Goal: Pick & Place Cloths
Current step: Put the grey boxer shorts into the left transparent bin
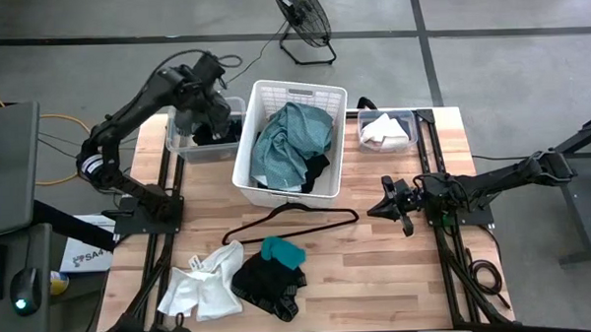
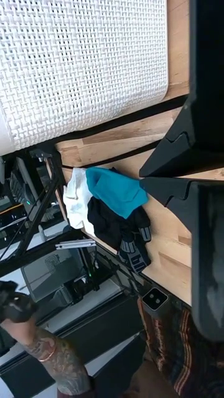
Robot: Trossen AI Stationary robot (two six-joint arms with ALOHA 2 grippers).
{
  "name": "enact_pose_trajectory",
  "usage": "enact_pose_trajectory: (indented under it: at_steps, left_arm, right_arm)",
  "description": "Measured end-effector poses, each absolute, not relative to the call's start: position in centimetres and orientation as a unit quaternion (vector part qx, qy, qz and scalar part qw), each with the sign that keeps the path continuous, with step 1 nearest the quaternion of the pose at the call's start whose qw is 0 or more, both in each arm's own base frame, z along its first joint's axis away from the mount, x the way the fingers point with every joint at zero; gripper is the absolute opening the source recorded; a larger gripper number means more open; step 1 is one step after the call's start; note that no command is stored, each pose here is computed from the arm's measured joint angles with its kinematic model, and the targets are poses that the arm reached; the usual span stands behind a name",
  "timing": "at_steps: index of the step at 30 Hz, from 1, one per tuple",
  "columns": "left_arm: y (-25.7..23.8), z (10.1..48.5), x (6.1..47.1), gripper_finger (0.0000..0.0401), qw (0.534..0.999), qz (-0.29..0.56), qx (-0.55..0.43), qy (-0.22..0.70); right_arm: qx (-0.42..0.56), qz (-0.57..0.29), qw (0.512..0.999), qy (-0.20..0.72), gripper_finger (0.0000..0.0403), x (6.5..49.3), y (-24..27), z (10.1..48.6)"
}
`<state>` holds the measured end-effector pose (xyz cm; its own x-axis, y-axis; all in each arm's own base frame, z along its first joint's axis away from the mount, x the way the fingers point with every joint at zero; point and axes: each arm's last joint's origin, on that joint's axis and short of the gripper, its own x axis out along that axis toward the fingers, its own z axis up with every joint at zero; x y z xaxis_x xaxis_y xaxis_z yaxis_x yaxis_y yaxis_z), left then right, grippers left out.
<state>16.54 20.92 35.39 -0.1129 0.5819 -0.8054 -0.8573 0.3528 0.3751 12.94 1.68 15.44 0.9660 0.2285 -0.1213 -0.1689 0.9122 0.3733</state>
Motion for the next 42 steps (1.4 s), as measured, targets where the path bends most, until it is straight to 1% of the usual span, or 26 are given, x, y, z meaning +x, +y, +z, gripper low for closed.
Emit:
enact_pose_trajectory:
  at_steps: [6, 13, 20, 28, 39, 42]
  left_arm:
    - [20.8, 32.1, 16.9, 0.0008, 0.66, 0.511, -0.194, 0.515]
    - [21.0, 29.3, 17.3, 0.0008, 0.673, 0.491, -0.222, 0.506]
    - [22.2, 26.9, 15.8, 0.0008, 0.685, 0.46, -0.296, 0.481]
    - [23.2, 25.2, 13.9, 0.0008, 0.68, 0.454, -0.345, 0.462]
    - [23.1, 23.9, 13.9, 0.0009, 0.685, 0.447, -0.349, 0.458]
    - [23.1, 23.9, 14.0, 0.0025, 0.688, 0.444, -0.347, 0.456]
  right_arm:
    - [0.183, 0.102, 0.974, 0.082, 0.0003, 12.9, 1.7, 15.4]
    - [0.183, 0.102, 0.974, 0.081, 0.0003, 12.9, 1.7, 15.4]
    - [0.183, 0.102, 0.974, 0.081, 0.0003, 12.9, 1.7, 15.4]
    - [0.183, 0.102, 0.974, 0.082, 0.0003, 12.9, 1.7, 15.4]
    - [0.183, 0.102, 0.974, 0.082, 0.0003, 12.9, 1.7, 15.4]
    - [0.183, 0.102, 0.974, 0.081, 0.0003, 12.9, 1.7, 15.4]
